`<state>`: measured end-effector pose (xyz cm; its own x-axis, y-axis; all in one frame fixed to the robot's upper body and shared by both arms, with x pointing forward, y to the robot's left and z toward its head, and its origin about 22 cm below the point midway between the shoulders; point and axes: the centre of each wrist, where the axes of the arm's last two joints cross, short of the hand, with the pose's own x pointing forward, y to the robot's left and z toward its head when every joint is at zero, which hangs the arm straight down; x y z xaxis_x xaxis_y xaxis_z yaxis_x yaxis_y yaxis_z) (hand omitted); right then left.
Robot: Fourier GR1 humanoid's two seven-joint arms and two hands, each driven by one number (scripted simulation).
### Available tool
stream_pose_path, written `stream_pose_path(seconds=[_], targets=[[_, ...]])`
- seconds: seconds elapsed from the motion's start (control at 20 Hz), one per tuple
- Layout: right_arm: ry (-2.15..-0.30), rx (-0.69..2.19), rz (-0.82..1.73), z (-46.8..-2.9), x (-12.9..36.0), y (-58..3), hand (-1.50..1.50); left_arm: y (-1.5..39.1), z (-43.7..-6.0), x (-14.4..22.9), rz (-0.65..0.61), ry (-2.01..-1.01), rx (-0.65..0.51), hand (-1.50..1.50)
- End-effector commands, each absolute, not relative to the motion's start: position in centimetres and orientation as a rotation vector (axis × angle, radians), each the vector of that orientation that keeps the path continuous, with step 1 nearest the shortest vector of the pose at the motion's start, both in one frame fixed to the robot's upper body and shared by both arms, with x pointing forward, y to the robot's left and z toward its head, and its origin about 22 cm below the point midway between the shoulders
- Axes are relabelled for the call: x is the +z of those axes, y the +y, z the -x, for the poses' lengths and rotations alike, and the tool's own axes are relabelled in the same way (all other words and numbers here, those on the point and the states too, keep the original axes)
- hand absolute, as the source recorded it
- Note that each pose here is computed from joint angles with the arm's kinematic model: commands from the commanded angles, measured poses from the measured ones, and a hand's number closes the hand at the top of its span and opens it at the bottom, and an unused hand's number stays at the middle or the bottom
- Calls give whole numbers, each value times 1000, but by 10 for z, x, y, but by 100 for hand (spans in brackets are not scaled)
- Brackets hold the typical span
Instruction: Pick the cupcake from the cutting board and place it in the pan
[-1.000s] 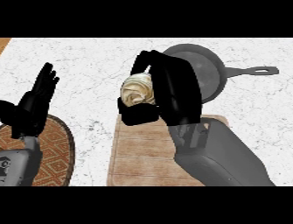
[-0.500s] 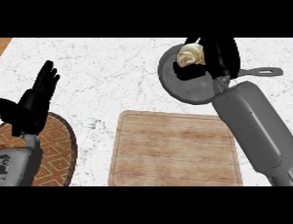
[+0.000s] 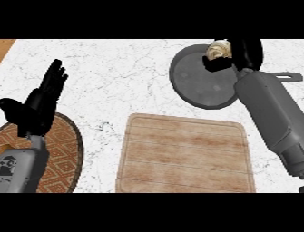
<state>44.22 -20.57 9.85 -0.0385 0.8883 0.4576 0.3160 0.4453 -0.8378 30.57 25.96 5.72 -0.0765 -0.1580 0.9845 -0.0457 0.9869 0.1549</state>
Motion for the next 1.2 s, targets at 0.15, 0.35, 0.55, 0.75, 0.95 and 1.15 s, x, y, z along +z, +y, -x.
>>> stream_pose_path(seconds=[0.15, 0.35, 0.55, 0.75, 0.95, 1.15], targets=[[-1479, 593, 913, -451, 78, -223, -150, 250, -305, 50, -144, -1655, -95, 0], [-1417, 602, 613, -445, 57, -217, -150, 241, -310, 60, -124, -1650, -110, 0], [-1459, 615, 573, -448, 58, -227, -150, 255, -319, 70, -132, -1657, -98, 0], [-1628, 493, 568, -440, 44, -235, -150, 258, -312, 67, -146, -1643, -77, 0], [-1711, 274, 524, -437, 42, -248, -150, 256, -298, 46, -160, -1637, -75, 0], [-1722, 222, 367, -430, 44, -288, -150, 272, -295, 49, -190, -1627, -61, 0]])
